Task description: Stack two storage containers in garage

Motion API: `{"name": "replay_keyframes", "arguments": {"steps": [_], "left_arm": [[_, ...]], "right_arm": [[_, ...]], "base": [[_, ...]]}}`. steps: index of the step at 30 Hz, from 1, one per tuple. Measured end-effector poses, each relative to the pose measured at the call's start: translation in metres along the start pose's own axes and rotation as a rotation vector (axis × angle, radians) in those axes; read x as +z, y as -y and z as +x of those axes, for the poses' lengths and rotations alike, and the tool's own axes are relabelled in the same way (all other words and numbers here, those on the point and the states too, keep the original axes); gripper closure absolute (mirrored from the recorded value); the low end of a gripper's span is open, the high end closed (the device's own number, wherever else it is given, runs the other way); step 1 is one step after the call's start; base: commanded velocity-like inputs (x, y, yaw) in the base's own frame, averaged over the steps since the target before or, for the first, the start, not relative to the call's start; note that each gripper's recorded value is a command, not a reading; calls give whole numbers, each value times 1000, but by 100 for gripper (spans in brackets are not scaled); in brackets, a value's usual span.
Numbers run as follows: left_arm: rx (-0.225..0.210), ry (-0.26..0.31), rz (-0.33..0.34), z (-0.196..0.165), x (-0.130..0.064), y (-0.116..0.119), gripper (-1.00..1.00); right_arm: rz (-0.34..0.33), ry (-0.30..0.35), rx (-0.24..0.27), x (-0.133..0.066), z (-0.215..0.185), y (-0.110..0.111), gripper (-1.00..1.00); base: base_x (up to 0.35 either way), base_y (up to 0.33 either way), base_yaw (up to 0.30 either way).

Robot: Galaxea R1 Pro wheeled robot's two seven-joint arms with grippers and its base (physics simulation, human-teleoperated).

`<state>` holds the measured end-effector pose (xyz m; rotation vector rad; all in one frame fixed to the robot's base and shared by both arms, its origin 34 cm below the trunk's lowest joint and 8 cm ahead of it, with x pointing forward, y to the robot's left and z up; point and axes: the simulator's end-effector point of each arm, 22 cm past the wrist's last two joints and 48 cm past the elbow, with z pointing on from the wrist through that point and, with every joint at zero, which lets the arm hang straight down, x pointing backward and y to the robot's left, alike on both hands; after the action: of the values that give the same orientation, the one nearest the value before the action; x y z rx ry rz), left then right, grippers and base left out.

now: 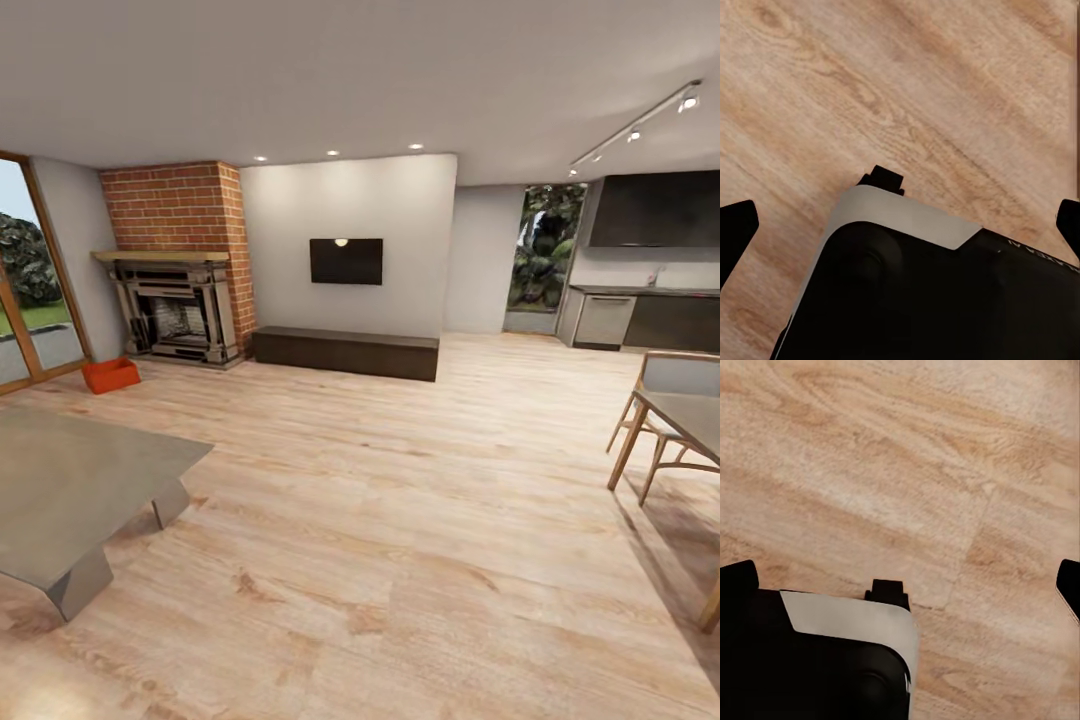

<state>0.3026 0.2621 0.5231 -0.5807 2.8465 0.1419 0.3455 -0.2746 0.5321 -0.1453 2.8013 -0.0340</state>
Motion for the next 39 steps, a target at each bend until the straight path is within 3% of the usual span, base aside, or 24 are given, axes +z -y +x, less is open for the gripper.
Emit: {"name": "replay_keyframes", "arguments": {"steps": [39], "left_arm": [[0,1,0,0,0,0,-100]], "right_arm": [[8,-1,-2,0,1,7,-100]], "base": [[325,0,0]]}}
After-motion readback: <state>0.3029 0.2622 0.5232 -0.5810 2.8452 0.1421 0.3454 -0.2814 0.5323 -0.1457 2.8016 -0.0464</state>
